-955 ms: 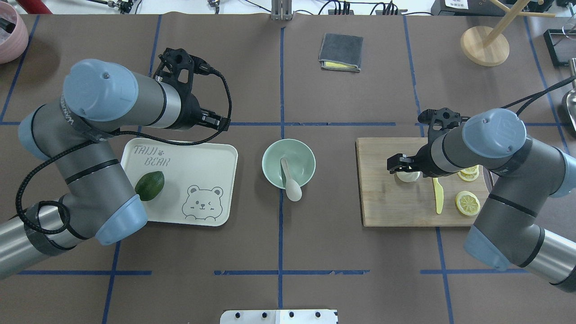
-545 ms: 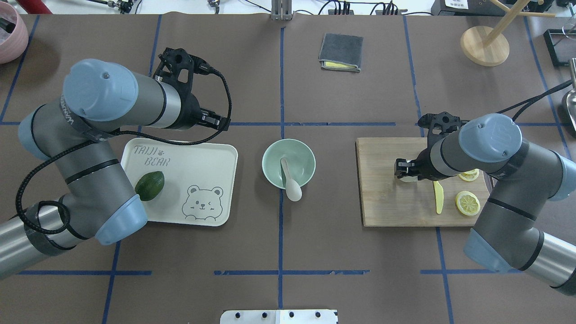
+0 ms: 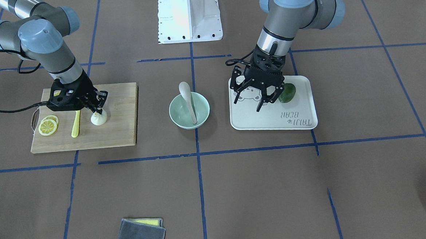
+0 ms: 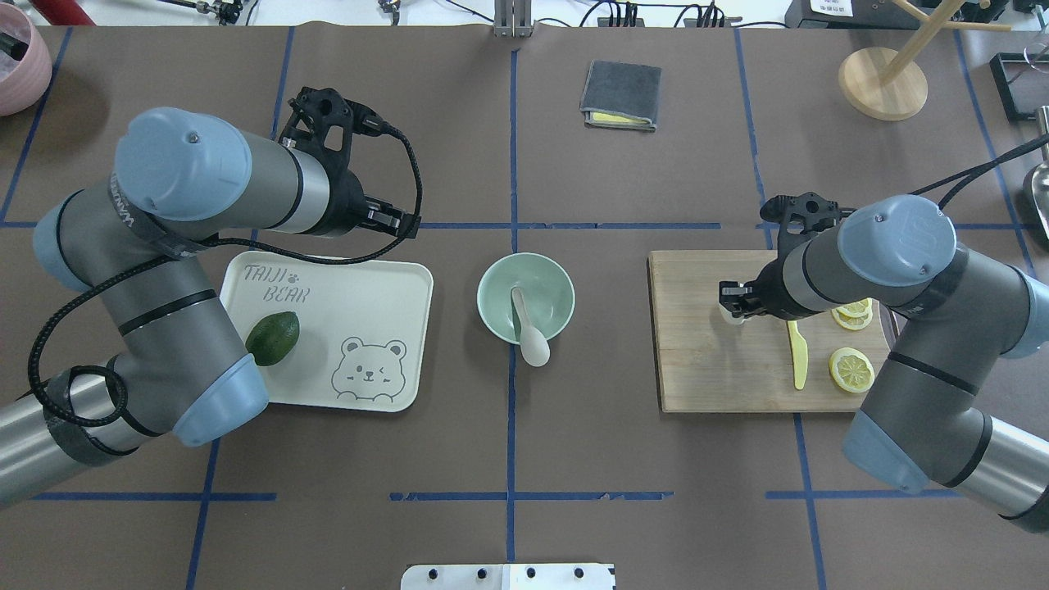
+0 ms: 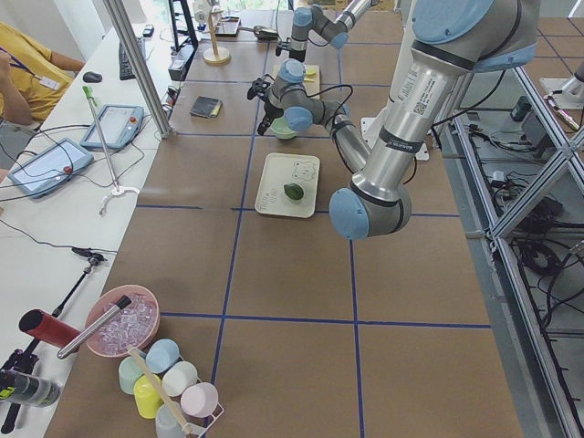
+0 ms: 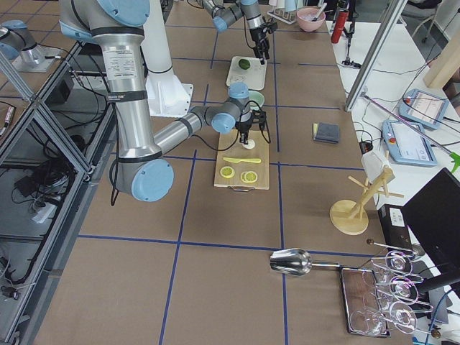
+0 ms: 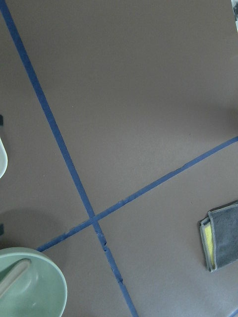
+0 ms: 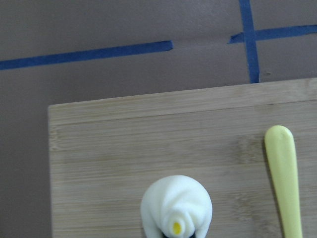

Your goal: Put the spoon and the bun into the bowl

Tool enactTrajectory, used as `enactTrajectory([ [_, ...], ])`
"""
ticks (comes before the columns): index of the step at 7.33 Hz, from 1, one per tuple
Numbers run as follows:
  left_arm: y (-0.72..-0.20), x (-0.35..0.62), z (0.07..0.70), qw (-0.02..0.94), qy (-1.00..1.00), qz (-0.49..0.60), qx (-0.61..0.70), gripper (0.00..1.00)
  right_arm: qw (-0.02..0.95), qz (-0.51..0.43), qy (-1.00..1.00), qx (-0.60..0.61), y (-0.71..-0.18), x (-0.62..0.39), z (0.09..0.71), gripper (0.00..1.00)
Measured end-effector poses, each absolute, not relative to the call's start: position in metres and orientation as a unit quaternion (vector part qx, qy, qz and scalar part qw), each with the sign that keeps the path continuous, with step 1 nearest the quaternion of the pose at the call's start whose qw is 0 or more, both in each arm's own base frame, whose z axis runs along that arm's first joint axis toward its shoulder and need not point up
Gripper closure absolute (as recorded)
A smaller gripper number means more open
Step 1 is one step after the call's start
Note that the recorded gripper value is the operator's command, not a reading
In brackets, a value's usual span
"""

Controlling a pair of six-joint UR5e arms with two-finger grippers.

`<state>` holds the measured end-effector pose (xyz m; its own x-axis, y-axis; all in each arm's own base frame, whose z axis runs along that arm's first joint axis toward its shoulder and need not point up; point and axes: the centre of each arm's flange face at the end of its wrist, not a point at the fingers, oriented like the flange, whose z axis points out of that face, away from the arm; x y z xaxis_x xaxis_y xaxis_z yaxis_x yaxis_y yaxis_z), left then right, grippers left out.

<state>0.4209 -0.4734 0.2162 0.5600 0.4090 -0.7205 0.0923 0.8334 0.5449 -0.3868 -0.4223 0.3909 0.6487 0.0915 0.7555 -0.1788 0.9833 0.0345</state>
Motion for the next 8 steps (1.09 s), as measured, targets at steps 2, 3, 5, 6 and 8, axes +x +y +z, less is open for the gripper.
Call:
enactTrajectory([
  [2, -0.471, 0.411, 0.216, 0.838, 0.461, 0.093, 0.277, 0.28, 0.899, 0.078, -0.427, 0.058, -0.434, -0.405, 0.320, 0.87],
  [3, -0.467, 0.397, 0.224, 0.839, 0.460, 0.091, 0.277, 0.28, 0.896, 0.086, -0.432, 0.051, -0.436, -0.422, 0.276, 0.87],
  [5, -0.465, 0.367, 0.240, 0.840, 0.454, 0.100, 0.281, 0.28, 0.886, 0.116, -0.447, 0.040, -0.415, -0.468, 0.215, 0.82],
  [6, -0.465, 0.361, 0.243, 0.840, 0.452, 0.102, 0.281, 0.27, 0.883, 0.125, -0.451, 0.038, -0.407, -0.492, 0.197, 0.63],
  [8, -0.464, 0.359, 0.247, 0.841, 0.451, 0.104, 0.280, 0.27, 0.884, 0.136, -0.446, 0.035, -0.406, -0.523, 0.185, 0.35],
])
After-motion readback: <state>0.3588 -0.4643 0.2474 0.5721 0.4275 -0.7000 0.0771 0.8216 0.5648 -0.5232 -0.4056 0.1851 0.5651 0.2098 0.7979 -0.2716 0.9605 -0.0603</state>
